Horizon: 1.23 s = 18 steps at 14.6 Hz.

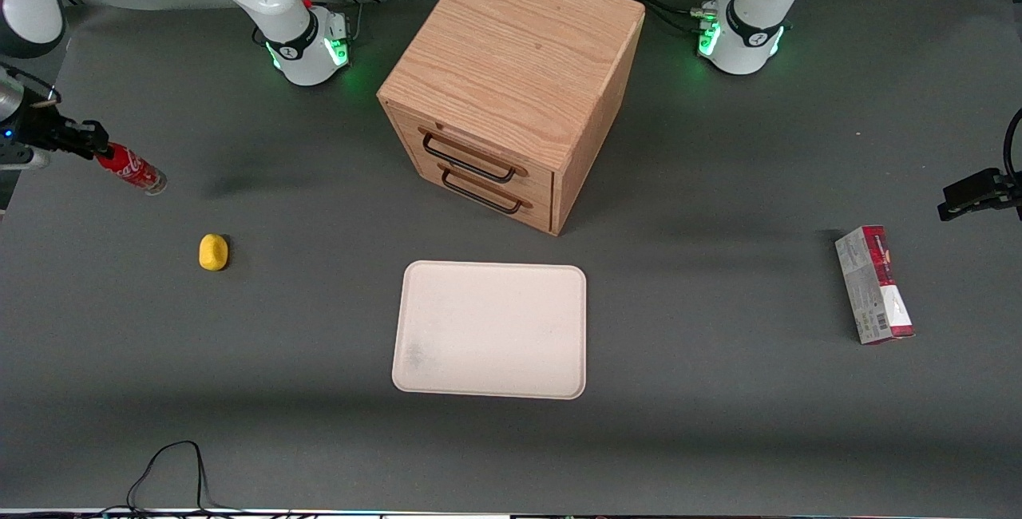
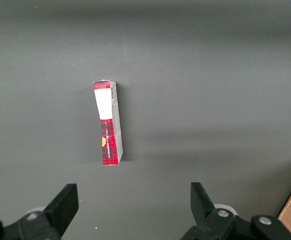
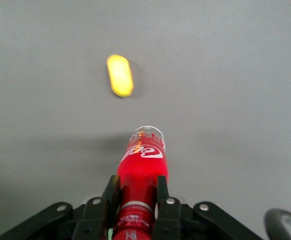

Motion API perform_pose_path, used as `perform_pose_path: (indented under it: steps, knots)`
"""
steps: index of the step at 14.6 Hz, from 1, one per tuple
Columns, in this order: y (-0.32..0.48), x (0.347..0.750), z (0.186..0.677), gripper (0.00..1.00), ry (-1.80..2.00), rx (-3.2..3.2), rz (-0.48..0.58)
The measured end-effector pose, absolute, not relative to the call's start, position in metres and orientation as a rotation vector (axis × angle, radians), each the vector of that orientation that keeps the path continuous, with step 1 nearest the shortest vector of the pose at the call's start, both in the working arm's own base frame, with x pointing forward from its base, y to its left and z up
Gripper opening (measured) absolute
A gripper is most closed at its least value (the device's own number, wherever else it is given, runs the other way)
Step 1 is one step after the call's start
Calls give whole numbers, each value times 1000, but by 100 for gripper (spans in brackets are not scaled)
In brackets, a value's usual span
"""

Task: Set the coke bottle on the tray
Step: 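Lift the held bottle and carry it toward the white tray, then lower the bottle onto the tray's corner and open the right gripper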

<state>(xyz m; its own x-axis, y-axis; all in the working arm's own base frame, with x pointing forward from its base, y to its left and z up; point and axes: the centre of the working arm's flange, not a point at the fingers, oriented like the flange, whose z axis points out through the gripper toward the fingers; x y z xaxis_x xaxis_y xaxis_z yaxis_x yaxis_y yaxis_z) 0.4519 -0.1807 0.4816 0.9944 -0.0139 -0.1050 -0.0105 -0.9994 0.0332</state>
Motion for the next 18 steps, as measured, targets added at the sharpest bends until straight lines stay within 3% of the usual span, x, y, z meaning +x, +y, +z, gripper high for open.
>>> perform_pose_path:
  steps: [4,8,13,18]
  knots:
    - [-127,537,538,33,-49,3094,-231]
    - [-58,600,562,33,-95,3100,-261]
    - [37,650,573,33,-173,3134,-168]
    - [141,687,534,33,-330,3183,-39]
